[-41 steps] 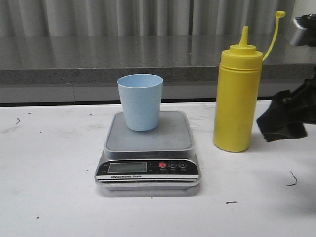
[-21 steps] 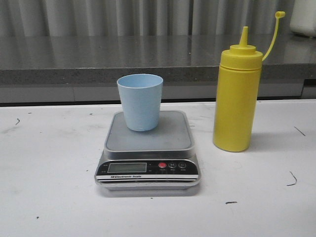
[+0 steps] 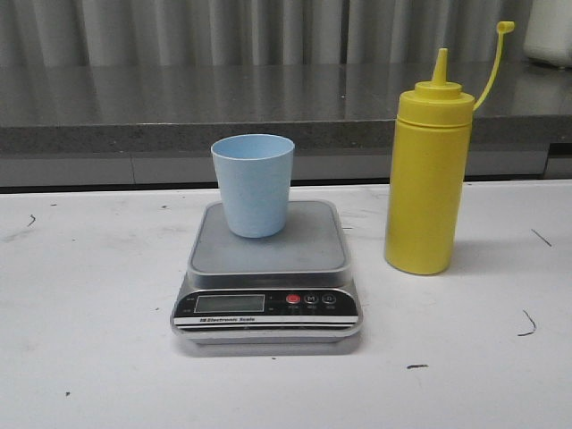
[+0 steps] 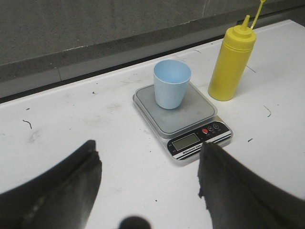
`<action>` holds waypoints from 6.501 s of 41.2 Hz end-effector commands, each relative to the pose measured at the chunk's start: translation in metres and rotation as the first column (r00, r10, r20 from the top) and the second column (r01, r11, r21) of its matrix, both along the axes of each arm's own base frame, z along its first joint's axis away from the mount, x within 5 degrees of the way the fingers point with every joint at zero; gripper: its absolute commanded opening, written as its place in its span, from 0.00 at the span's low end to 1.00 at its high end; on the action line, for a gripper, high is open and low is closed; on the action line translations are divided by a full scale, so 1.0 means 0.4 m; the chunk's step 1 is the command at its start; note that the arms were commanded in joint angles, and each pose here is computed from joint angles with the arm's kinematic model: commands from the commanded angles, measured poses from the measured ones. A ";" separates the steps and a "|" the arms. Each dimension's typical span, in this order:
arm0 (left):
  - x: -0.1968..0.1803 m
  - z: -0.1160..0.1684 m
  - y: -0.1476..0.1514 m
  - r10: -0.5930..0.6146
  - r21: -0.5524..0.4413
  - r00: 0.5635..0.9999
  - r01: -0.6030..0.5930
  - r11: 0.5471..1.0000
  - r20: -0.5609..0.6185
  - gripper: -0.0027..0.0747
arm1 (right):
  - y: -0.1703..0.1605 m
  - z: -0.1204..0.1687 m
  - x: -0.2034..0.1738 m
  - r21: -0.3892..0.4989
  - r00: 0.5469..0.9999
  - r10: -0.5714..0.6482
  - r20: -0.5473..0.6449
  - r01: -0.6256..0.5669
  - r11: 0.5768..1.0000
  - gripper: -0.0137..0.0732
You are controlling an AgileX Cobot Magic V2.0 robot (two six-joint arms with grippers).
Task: Pour seasoning into cup on scale with both arms
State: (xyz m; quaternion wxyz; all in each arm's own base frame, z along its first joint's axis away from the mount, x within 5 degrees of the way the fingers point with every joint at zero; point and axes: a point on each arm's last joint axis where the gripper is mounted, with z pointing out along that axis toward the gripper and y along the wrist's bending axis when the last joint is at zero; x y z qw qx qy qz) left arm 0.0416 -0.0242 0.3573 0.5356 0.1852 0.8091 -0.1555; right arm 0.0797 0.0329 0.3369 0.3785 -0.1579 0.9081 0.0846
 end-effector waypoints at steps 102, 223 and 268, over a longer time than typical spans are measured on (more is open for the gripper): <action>0.012 -0.020 0.009 0.073 -0.018 0.991 -0.071 0.997 0.114 0.01 | -0.024 0.040 -0.049 0.017 0.993 0.005 0.115 -0.007 1.000 0.02; 0.034 -0.374 0.055 0.473 -0.280 0.789 -0.388 0.878 0.392 0.01 | -0.078 -0.188 -0.064 0.159 0.673 -0.272 0.687 0.226 0.961 0.02; 0.035 -0.374 0.055 0.473 -0.279 0.790 -0.388 0.878 0.391 0.01 | -0.077 -0.318 -0.063 0.261 0.591 -0.332 0.735 0.206 0.943 0.02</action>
